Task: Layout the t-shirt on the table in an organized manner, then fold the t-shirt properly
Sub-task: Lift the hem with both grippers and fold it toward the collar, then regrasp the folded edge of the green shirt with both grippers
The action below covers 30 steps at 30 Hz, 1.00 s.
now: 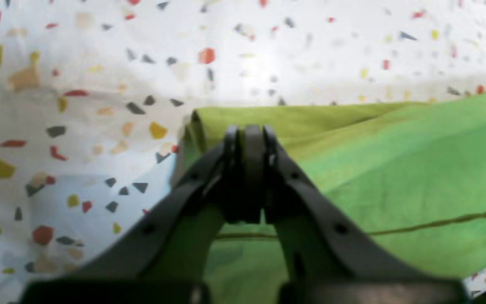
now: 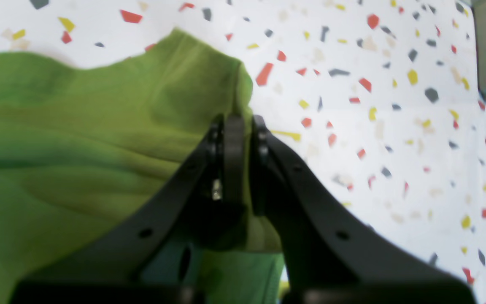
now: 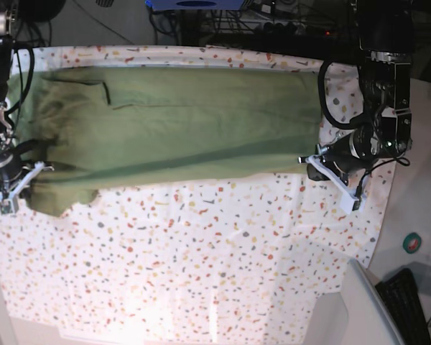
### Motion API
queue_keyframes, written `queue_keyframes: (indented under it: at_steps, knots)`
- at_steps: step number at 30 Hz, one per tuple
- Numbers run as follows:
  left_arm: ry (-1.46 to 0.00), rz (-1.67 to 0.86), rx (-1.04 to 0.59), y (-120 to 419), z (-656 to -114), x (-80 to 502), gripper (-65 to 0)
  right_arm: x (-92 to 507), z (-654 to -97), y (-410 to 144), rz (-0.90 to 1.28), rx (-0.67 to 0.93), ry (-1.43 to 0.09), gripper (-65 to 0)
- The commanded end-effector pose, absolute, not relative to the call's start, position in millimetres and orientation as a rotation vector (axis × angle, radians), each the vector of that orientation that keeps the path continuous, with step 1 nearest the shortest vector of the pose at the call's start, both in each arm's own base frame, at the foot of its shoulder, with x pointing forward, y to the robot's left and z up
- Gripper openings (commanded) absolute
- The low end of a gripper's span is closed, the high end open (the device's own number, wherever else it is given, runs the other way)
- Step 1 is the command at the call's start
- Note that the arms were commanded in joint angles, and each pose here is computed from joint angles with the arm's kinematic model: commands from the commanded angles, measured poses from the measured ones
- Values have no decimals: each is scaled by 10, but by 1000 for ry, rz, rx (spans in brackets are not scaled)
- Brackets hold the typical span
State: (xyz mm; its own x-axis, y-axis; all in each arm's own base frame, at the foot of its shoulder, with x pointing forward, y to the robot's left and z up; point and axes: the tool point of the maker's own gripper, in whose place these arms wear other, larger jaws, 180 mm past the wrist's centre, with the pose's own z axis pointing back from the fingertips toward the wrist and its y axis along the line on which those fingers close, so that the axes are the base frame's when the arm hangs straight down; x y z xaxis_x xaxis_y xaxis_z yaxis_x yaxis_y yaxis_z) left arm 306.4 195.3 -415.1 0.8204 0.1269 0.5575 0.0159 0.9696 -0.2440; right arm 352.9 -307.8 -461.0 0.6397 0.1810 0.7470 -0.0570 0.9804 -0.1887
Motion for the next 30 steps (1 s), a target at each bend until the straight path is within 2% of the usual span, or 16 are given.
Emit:
queue_keyframes:
  at_steps: [1,7,10,12,19,22,27,30]
  knots:
    - [-642,50,-236,2002,-4052,3139,-650,3660,-4432,-3196,127,-178,-910,-650]
    - [-624,53,-237,1991,-4111,3062,-650,3605,-4473,-3184,98,-163,-807,-650]
    - [-624,53,-237,1991,-4111,3062,-650,3601,-4415,-3144,59,-123,-789,-434]
    - [-625,52,-235,1997,-4110,3062,-650,3587,-4397,-3101,37,-94,-775,-378]
    - [-625,46,-235,1986,-4104,3063,-650,3710,-3900,-3056,-20,-49,-774,-381]
    - [-623,45,-234,1985,-4111,3060,-650,3996,-3660,-3076,-33,-47,-781,-378]
    - [-629,49,-233,1998,-4099,3069,-650,4315,-3994,-3111,-84,-8,-631,-378]
    - [-627,50,-233,2001,-4108,3065,-650,4380,-4221,-3160,-87,-30,-591,-378]
